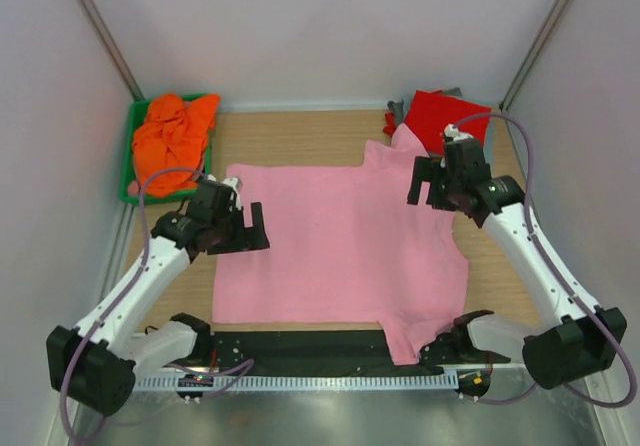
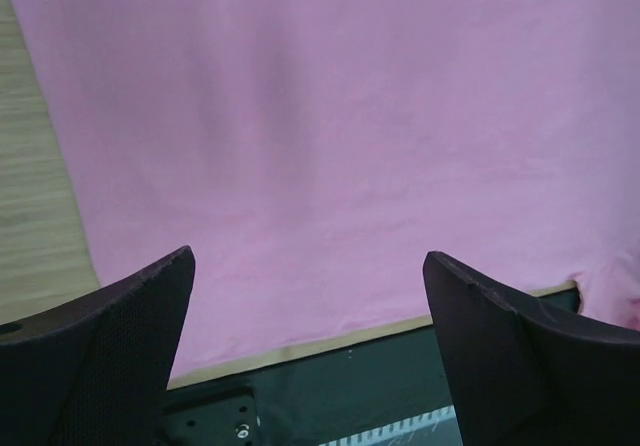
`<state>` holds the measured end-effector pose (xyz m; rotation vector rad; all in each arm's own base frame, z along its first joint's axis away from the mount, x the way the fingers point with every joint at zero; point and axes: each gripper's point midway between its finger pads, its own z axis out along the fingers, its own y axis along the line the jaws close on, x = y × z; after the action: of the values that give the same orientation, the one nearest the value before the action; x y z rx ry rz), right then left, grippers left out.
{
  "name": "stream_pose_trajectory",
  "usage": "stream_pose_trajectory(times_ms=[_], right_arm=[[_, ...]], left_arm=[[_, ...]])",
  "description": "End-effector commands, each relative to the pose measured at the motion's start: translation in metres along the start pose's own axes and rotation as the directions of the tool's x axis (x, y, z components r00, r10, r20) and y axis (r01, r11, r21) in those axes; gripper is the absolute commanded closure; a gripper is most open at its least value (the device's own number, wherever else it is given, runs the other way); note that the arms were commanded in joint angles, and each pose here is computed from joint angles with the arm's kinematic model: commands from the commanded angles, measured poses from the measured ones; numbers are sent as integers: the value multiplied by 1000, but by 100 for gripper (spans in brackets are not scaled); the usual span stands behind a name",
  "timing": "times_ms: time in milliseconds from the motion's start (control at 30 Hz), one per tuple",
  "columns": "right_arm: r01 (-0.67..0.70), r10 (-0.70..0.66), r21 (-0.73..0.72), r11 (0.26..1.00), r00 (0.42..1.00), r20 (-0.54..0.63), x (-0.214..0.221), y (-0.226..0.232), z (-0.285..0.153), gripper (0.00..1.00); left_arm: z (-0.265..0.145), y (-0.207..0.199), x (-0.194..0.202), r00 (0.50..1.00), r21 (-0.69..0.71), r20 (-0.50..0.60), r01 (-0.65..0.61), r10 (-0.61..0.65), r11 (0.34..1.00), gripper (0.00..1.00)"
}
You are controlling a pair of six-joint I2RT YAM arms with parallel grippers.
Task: Fold and stack the t-shirts
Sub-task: Flatten the tshirt out, then fold the tshirt
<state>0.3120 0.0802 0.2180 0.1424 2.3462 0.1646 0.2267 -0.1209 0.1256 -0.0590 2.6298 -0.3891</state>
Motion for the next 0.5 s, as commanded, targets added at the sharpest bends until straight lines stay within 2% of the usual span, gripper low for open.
stream_pose_trajectory(times_ms=[0,67,133,167,233,300,333,433,467], right_arm=[[-101,105,-90,991,994,37,24,5,-41,0],[-170,167,-125,977,985,-35,59,10,-48,0],[-187,171,-84,979,972,-163,112,9,-49,0],[-244,229,-72,967,958,-172,125,10,-53,0],[-198,170,-71,978,943,-284,177,15,-55,6],[-220,196,-39,975,926,-321,205,9,-64,14],[-187,161,-41,981,921,-355,224,7,-68,16],[-187,140,-79,979,905,-402,243,5,-81,30],[-181,130,-84,980,899,-419,245,5,-86,32]], left_arm=[[-39,-23,4,994,117,97,34,-46,993,4],[-55,-16,20,994,102,102,38,-49,994,4],[-66,-12,27,992,100,112,39,-50,994,5],[-76,-13,24,987,115,151,35,-52,993,5],[-82,-10,25,984,112,171,35,-54,993,4],[-85,-11,26,982,123,180,33,-56,992,4],[-85,-12,26,982,128,179,34,-57,991,5],[-85,-13,26,983,133,176,33,-56,991,5],[-85,-13,26,983,133,176,32,-55,991,5]])
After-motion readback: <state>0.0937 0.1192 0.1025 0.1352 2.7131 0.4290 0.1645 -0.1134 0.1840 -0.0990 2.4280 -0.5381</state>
